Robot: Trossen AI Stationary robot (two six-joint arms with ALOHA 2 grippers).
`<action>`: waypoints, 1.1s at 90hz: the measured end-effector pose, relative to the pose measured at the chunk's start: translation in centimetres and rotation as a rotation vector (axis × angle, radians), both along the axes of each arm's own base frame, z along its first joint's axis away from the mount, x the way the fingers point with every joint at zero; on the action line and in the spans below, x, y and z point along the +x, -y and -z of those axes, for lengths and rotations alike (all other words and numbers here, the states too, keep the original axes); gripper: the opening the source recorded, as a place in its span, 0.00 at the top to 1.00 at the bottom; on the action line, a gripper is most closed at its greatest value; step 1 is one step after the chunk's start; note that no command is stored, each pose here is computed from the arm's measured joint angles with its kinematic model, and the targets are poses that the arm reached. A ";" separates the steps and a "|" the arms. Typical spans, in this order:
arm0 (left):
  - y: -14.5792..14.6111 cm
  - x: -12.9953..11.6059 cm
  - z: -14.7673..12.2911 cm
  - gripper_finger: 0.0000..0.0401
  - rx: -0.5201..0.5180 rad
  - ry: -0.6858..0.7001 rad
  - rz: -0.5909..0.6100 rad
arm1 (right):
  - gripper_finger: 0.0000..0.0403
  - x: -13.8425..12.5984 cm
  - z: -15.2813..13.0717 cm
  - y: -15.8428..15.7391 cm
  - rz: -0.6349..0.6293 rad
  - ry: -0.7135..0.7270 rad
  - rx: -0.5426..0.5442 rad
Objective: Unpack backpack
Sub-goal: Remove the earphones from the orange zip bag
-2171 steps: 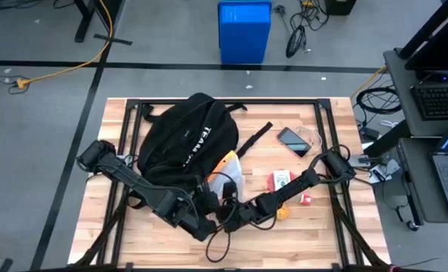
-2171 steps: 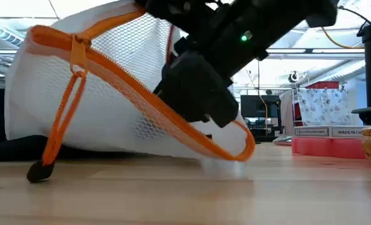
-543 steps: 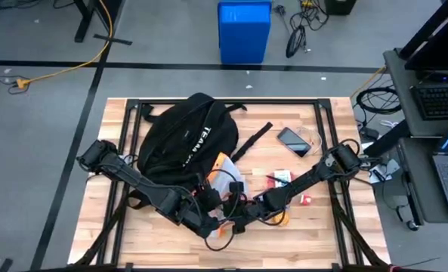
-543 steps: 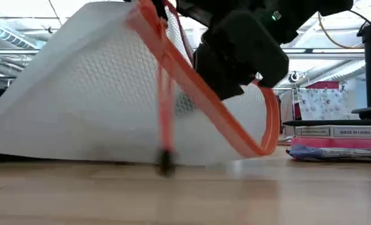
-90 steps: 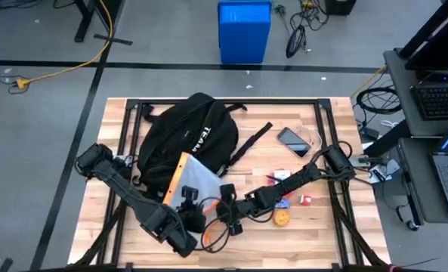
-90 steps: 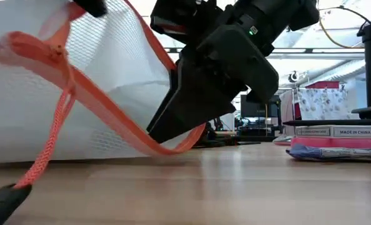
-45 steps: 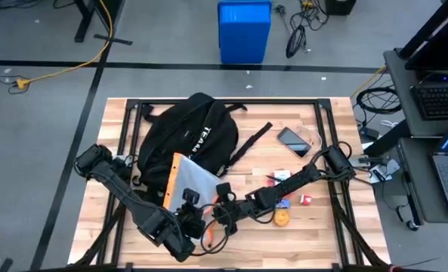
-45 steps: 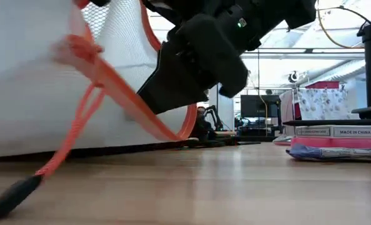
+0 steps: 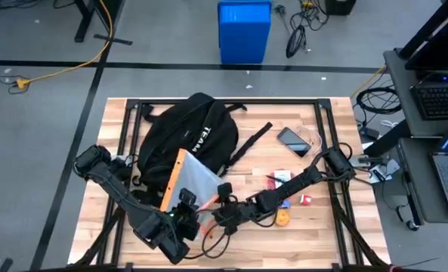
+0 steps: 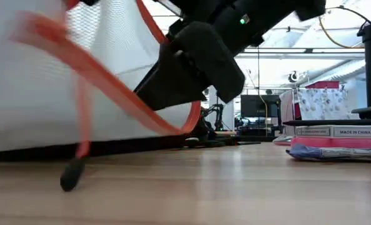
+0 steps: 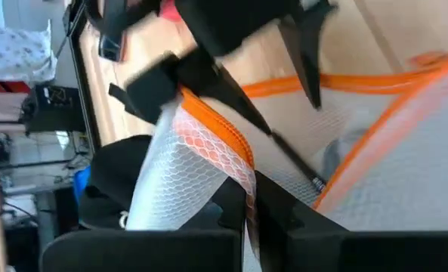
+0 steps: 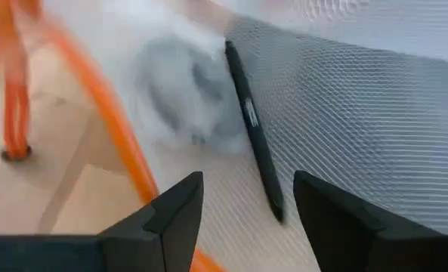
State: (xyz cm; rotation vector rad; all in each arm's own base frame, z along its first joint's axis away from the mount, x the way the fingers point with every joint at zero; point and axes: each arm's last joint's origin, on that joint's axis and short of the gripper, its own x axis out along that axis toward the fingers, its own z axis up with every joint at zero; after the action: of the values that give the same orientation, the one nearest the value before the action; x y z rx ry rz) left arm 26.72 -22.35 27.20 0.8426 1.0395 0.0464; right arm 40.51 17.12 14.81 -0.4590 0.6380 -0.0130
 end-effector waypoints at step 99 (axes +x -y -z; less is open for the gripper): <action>2.0 -0.8 -0.3 1.00 0.121 0.025 0.204 | 0.52 0.8 0.6 0.4 0.023 0.033 0.113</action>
State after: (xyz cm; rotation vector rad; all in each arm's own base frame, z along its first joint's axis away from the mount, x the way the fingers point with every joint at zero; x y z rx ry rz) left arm 25.94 -24.33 27.49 1.0522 0.9297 -0.0526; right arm 41.32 16.69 14.26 -0.3419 0.6086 -0.0059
